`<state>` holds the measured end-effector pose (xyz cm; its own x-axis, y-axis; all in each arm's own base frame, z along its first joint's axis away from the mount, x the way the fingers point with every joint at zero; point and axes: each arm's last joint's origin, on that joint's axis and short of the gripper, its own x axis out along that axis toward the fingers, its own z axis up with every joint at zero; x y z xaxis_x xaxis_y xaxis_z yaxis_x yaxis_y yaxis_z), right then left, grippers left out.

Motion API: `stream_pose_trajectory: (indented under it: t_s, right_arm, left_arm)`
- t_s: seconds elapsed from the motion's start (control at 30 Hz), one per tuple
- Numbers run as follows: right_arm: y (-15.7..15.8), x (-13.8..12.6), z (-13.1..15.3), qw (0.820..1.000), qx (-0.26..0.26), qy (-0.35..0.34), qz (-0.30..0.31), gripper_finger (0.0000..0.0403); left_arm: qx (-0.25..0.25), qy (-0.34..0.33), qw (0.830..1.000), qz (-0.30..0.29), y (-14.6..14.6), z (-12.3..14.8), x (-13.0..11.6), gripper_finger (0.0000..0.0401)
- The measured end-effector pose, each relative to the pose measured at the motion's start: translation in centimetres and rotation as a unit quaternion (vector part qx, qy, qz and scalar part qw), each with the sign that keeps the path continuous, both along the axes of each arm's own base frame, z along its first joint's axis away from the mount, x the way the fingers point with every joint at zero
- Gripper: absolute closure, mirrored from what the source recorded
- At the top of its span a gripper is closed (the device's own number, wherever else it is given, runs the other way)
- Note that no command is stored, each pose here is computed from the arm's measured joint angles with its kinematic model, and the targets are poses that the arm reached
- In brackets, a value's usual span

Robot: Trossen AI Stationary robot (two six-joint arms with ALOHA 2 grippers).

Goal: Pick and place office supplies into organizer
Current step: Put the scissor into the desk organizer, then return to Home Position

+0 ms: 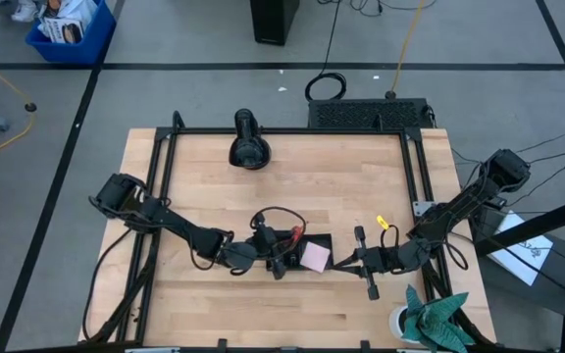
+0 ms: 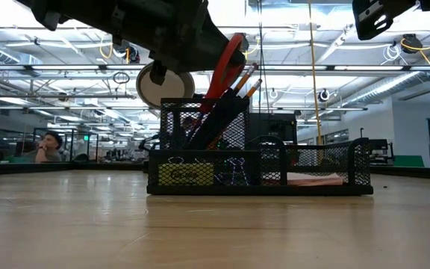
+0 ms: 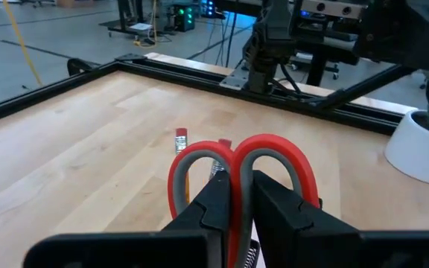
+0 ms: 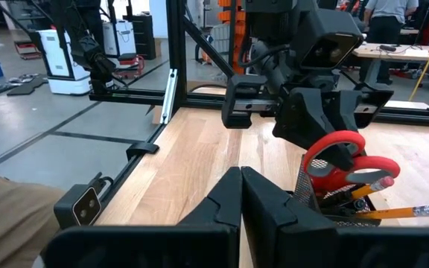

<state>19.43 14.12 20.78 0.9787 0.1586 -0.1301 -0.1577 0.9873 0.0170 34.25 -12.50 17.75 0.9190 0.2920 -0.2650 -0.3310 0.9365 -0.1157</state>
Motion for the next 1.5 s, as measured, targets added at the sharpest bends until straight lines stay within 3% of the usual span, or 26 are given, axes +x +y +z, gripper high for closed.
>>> stream_pose_trajectory:
  t_s: [0.13, 0.4, 0.53, 0.77, 1.1, 1.27, 1.5]
  right_arm:
    - [0.0, 0.0, 0.0, 1.0, 0.0, 0.0, 0.0, 0.0399]
    - [0.0, 0.0, 0.0, 1.0, 0.0, 0.0, 0.0, 0.0399]
    - [0.0, 0.0, 0.0, 1.0, 0.0, 0.0, 0.0, 0.0399]
    - [0.0, 0.0, 0.0, 1.0, 0.0, 0.0, 0.0, 0.0399]
    - [0.0, 0.0, 0.0, 1.0, -0.002, 0.002, 0.0, 0.0399]
    - [-0.1, -0.1, -0.6, 0.999, -0.023, 0.027, 0.0, 0.0399]
    - [-0.3, -0.1, -1.5, 0.997, 0.023, 0.071, 0.021, 0.0402]
  left_arm:
    - [0.0, 0.003, 1.0, -0.01, 0.0, 0.0, 0.0, 0.0342]
    - [-0.004, 0.016, 1.0, -0.018, 0.4, -0.5, 0.1, 0.0237]
    - [-0.007, 0.016, 1.0, -0.025, 0.6, -0.5, 0.3, 0.0208]
    - [0.031, 0.01, 0.998, -0.047, 0.3, 1.1, -0.2, 0.0201]
    - [0.029, 0.035, 0.996, -0.071, -0.8, 4.3, -3.1, 0.0201]
    - [0.054, 0.08, 0.987, -0.128, -3.7, 3.8, -5.3, 0.0239]
    - [0.053, 0.06, 0.98, -0.185, -7.8, -1.5, -6.3, 0.0383]
